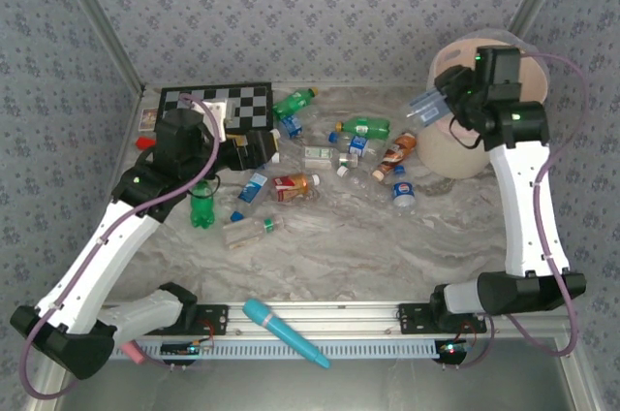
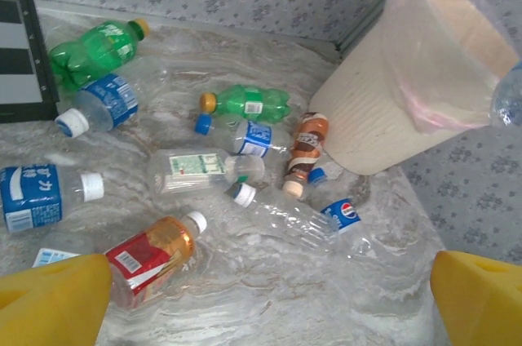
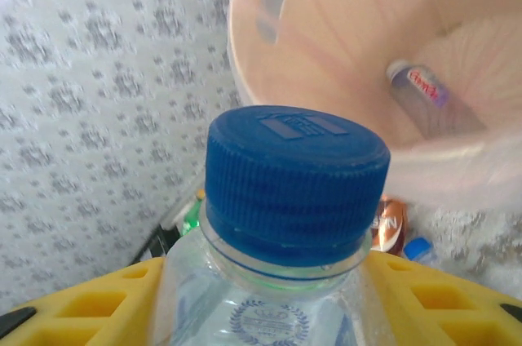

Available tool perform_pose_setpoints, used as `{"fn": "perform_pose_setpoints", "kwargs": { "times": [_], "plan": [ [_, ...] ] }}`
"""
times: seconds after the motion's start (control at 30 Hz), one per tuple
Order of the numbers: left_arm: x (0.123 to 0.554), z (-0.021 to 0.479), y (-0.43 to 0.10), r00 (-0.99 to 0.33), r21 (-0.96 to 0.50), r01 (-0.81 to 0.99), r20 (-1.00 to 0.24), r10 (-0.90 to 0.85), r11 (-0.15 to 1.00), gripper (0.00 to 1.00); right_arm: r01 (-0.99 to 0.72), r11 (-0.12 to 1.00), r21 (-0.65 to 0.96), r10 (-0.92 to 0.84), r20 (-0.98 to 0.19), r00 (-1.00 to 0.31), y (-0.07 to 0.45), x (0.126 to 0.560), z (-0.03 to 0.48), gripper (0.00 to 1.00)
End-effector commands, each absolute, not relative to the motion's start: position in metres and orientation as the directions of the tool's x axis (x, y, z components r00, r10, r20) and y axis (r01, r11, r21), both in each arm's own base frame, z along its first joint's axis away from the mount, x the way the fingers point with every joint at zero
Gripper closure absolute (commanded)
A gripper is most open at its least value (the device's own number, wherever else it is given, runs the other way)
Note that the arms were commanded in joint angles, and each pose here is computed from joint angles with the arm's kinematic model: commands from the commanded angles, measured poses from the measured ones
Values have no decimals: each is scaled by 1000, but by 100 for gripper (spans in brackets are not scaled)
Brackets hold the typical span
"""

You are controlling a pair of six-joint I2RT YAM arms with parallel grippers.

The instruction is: Put the plastic bottles in the bin

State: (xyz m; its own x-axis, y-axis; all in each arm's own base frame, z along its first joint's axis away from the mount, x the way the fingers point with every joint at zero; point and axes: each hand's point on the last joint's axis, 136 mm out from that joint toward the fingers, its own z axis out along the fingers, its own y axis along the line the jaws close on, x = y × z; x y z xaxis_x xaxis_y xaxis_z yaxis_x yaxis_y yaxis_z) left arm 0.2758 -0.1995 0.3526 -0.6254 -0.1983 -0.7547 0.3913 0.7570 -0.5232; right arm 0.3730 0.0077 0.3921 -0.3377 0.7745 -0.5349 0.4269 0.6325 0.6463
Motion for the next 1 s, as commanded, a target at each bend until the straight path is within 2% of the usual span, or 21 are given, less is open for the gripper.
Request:
{"fn": "perform_pose_setpoints", "kwargs": {
  "times": [0.0, 0.3, 0.63, 0.97],
  "plan": [
    [267, 387, -206, -577, -533, 460, -787, -217, 710, 0, 376, 617, 692, 787, -542, -294, -11, 376, 419, 47],
    [264, 392, -204, -565, -521, 468, -798, -212, 714, 0, 462, 498, 734, 846, -527, -75, -95, 384, 430, 47],
    [262, 387, -197, -552, -511, 450, -804, -221, 732, 0, 525, 378, 763, 877, -477, 63, -142, 406, 412, 48],
    [261, 386, -191, -537, -492, 444, -815, -217, 749, 0, 565, 344, 750, 885, -460, 72, -155, 424, 393, 49]
  ]
}}
